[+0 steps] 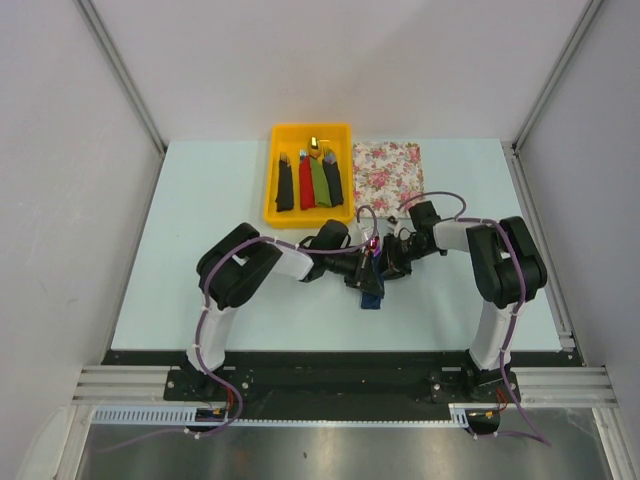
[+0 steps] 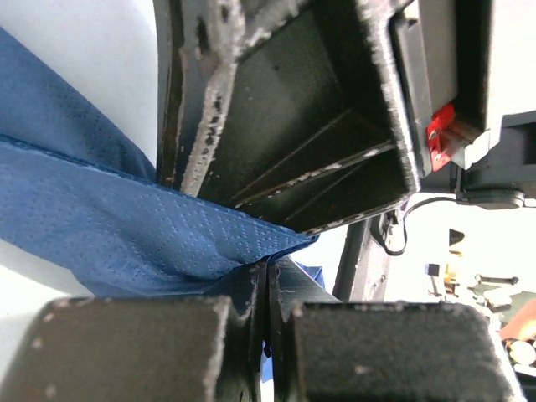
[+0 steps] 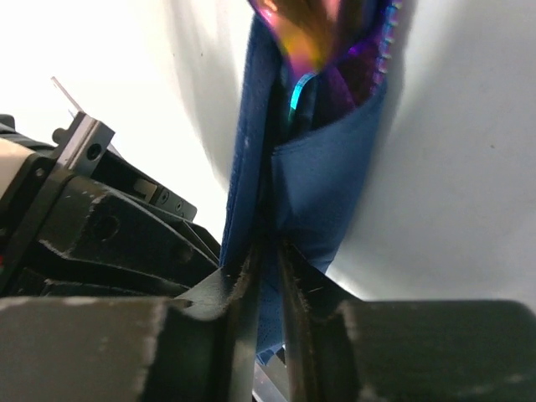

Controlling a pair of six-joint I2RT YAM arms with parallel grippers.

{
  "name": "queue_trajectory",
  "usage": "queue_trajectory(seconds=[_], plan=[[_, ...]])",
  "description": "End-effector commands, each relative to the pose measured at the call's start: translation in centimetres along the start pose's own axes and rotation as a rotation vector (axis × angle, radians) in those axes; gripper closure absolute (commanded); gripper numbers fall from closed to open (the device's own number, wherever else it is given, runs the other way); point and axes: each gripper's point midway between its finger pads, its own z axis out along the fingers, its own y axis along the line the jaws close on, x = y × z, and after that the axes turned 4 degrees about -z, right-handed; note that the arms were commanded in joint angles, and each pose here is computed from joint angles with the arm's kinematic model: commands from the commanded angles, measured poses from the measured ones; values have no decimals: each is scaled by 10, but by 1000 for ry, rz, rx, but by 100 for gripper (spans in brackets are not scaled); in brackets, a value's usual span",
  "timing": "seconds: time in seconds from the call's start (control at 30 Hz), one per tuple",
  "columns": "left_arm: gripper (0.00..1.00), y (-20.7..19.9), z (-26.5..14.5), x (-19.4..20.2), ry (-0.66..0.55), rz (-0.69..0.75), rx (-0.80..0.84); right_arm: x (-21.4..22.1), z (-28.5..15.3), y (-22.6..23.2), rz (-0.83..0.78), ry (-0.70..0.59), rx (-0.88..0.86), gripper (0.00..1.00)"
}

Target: Place the utensils on the paper napkin and roll it up

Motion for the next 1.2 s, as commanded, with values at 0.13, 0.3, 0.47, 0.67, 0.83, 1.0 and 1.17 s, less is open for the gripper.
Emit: queue_trajectory(seconds=[0.13, 0.3, 0.47, 0.67, 0.83, 1.0, 1.17], plan=[[99, 40, 3, 23, 38, -66, -82, -26, -35, 3, -85, -56, 64, 67], [96, 42, 3, 23, 37, -64, -91, -37, -56, 14, -84, -89, -5, 60], [90, 44, 3, 23, 38, -64, -103, -33, -54, 17, -84, -72, -37, 55], [85, 44, 2, 23, 39, -61, -106, -27, -46, 18, -82, -54, -63, 48], [84, 43, 2, 22, 37, -52, -102, -19, -40, 13, -107, -31, -50, 55], [84, 35, 0, 18, 30, -25, -86, -9, -29, -9, -117, 13, 0, 73], [81, 21, -4, 9, 8, 21, -55, -8, -21, -23, -141, 28, 32, 92]])
